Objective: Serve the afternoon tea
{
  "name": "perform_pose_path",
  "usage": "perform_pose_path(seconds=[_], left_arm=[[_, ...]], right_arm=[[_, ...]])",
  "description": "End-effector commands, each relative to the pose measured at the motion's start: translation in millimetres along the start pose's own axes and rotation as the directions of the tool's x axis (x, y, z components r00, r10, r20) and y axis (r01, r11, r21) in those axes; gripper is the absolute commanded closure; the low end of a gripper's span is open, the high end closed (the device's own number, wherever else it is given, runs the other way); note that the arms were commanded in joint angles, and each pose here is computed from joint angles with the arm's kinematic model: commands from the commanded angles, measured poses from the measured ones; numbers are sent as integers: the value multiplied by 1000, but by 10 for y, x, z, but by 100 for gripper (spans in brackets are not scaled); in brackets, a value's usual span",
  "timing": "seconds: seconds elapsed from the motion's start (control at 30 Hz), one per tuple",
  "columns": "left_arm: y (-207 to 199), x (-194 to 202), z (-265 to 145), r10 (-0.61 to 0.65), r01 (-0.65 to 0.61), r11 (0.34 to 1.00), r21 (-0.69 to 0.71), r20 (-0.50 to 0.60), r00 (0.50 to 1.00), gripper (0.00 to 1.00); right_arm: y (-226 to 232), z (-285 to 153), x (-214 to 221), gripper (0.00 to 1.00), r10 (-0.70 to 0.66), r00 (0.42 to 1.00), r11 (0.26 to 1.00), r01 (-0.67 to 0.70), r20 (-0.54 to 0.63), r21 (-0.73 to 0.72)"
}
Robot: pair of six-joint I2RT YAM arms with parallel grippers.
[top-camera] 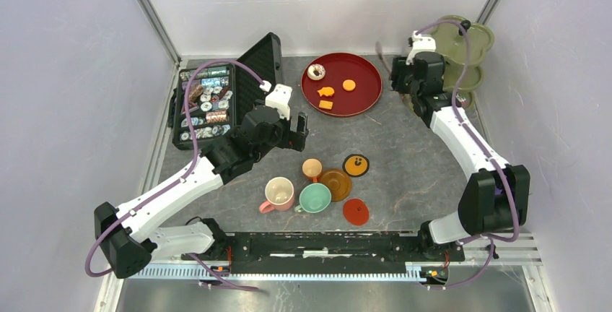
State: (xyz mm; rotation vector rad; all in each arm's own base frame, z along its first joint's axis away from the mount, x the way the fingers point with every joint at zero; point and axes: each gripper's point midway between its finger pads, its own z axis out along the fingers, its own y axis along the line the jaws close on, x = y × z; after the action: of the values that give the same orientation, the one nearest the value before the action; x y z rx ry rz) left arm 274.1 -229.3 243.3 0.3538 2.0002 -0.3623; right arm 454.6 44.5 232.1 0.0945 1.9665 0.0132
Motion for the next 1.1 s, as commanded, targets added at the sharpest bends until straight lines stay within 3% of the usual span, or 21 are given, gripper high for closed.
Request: perform_pose_path(seconds=[0.0,0.27,0.4,0.77,1.07], left_arm=[[-30,-141,2,-24,24,1000,16,47,999,0],[105,-171,-30,-34,37,998,-42,78,996,0],[136,-175,-37,-32,37,998,-56,84,996,0],[162,-172,-30,-27,33,997,-66,83,996,0],[166,-163,-4,-31,36,997,-64,77,997,0]], right_arm=[[732,-87,-149,37,-105,992,946,120,67,-302],[1734,135,315,37,-108,994,830,72,-33,-553],[2086,300,479,36,-160,985,801,88,-70,-592],[1993,561,471,35,-249,967,865,197,-54,-462],[1979,795,637,36,-308,948,867,243,-85,-435]])
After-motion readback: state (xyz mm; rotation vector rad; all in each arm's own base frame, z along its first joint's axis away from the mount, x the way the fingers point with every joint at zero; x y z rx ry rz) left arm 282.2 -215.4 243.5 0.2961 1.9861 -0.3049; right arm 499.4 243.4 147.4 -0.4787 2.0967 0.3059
